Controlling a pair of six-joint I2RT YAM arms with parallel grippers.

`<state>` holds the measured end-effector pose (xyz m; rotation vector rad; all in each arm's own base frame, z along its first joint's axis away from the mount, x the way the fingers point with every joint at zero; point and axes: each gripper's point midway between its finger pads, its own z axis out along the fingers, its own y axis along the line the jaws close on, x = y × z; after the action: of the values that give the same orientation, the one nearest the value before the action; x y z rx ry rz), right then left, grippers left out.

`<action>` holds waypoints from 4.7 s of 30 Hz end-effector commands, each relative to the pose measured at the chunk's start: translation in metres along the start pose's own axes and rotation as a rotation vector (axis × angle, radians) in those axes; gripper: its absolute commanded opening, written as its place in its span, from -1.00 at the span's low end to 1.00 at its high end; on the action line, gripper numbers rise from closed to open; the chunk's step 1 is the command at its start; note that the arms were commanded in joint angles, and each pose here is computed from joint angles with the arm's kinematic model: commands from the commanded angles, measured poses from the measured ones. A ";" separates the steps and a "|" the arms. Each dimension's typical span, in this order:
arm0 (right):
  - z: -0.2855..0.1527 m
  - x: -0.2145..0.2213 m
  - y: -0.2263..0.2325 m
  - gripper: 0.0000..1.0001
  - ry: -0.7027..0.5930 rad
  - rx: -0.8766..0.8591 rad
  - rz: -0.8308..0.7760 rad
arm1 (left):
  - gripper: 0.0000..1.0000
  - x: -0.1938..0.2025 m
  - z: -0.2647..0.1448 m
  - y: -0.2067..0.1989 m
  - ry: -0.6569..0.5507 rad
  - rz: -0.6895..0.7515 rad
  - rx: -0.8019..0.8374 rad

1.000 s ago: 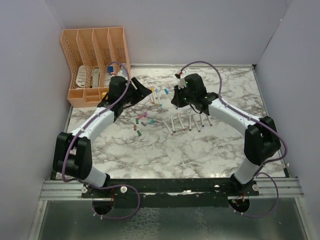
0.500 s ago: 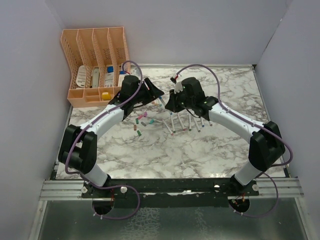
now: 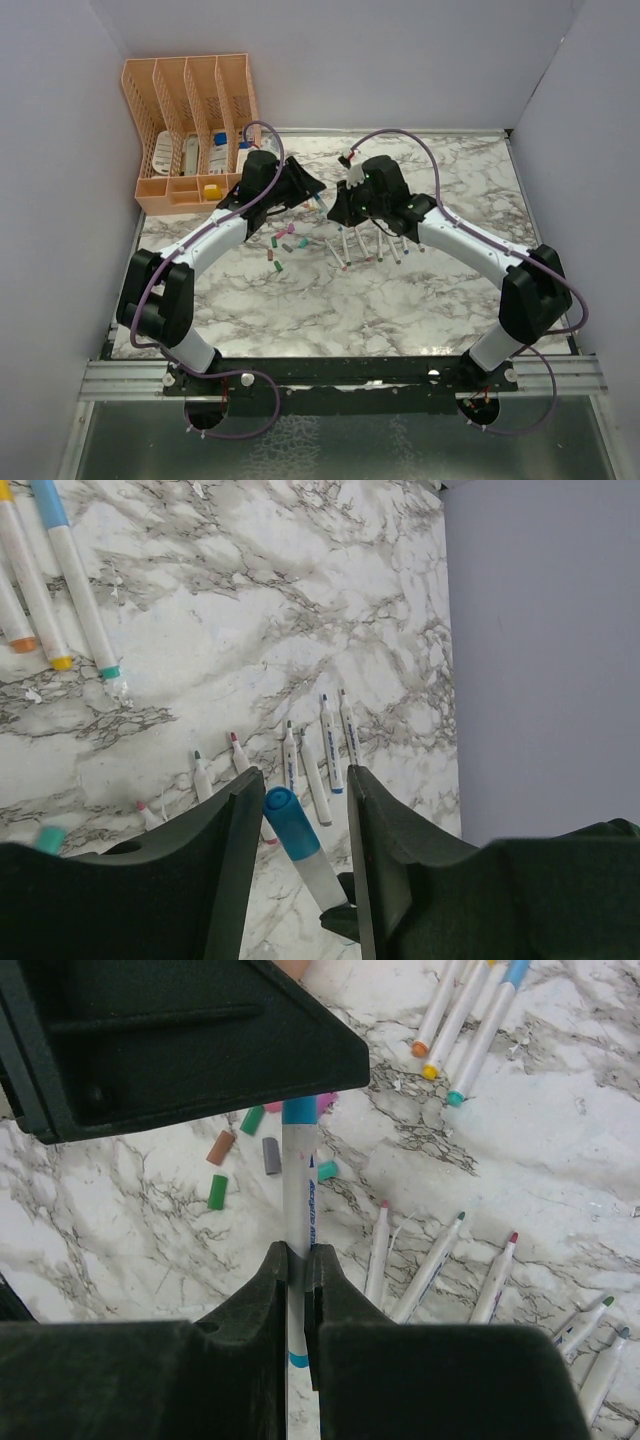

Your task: Open the pen caps

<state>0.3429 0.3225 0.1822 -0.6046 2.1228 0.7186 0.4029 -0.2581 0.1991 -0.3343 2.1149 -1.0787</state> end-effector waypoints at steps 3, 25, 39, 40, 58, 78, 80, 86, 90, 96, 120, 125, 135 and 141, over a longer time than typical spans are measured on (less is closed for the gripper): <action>-0.014 -0.018 0.017 -0.97 -0.067 -0.053 -0.023 | -0.29 0.002 0.001 -0.003 -0.008 -0.001 0.018; 0.001 -0.015 0.016 0.19 -0.023 -0.062 -0.029 | -1.00 0.006 -0.008 -0.025 -0.019 0.015 0.069; 0.013 -0.017 0.012 -0.96 -0.013 -0.047 -0.015 | -1.00 0.009 -0.015 -0.035 -0.028 0.049 0.064; 0.012 -0.016 0.012 -0.97 -0.010 -0.043 -0.014 | -1.00 0.009 -0.015 -0.033 -0.032 0.051 0.053; -0.050 0.062 0.013 -0.98 0.082 -0.041 0.061 | -1.00 -0.105 -0.009 0.019 -0.303 -0.034 -0.115; -0.016 0.114 -0.043 -0.97 0.242 0.213 0.046 | -1.00 0.031 -0.039 0.091 0.048 0.202 -0.384; -0.014 0.119 -0.047 -0.97 0.256 0.227 0.046 | -1.00 0.043 -0.038 0.094 0.069 0.230 -0.409; -0.012 0.125 -0.056 -0.98 0.271 0.279 0.054 | -1.00 0.072 -0.038 0.115 0.138 0.254 -0.471; -0.011 0.135 -0.060 -0.97 0.300 0.292 0.055 | -1.00 0.085 -0.040 0.129 0.171 0.260 -0.504; -0.014 0.150 -0.058 -0.97 0.332 0.280 0.069 | -1.00 0.097 -0.040 0.143 0.207 0.268 -0.533; 0.047 0.022 -0.082 -0.97 0.142 0.392 -0.071 | -0.83 0.122 -0.042 0.164 0.309 0.291 -0.574; 0.085 -0.005 -0.111 -0.97 0.139 0.419 -0.072 | -0.39 0.125 -0.043 0.167 0.323 0.291 -0.579; 0.124 -0.008 -0.154 -0.97 0.151 0.431 -0.045 | -0.04 0.115 -0.049 0.149 0.294 0.291 -0.544; 0.137 0.006 -0.164 -0.97 0.173 0.420 -0.035 | 0.28 0.085 -0.058 0.105 0.192 0.318 -0.436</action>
<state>0.5103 0.2857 0.0669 -0.4542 2.3278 0.1616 0.3031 -0.1942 0.0490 -0.1240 2.5914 -0.3899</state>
